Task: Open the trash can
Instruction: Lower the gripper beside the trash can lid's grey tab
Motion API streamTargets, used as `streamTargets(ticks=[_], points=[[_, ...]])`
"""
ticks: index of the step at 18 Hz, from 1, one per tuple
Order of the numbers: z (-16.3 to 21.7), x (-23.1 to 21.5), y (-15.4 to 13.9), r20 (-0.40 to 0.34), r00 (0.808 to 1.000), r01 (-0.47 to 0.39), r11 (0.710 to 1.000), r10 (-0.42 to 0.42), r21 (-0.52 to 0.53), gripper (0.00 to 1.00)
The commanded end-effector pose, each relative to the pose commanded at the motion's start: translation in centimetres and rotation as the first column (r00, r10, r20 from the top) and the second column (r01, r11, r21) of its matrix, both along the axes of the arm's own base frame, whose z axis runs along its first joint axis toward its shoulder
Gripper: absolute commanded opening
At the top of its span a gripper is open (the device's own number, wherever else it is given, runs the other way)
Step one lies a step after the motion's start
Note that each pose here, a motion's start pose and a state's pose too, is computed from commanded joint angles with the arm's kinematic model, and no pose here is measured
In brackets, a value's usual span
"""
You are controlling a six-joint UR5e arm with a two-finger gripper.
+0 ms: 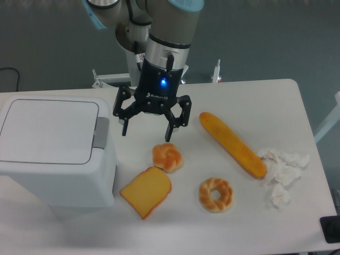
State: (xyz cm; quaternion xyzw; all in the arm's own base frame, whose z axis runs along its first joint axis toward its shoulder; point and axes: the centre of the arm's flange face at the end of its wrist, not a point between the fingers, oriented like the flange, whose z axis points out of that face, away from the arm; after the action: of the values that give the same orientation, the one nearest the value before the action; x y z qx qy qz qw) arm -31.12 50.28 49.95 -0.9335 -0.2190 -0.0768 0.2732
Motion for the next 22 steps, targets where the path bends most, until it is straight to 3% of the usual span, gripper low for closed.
streamTargets(ticks=[22], points=[[-1.3, 1.5, 1.0, 0.02, 0.999, 0.028, 0.999, -0.028, -0.016, 1.0]])
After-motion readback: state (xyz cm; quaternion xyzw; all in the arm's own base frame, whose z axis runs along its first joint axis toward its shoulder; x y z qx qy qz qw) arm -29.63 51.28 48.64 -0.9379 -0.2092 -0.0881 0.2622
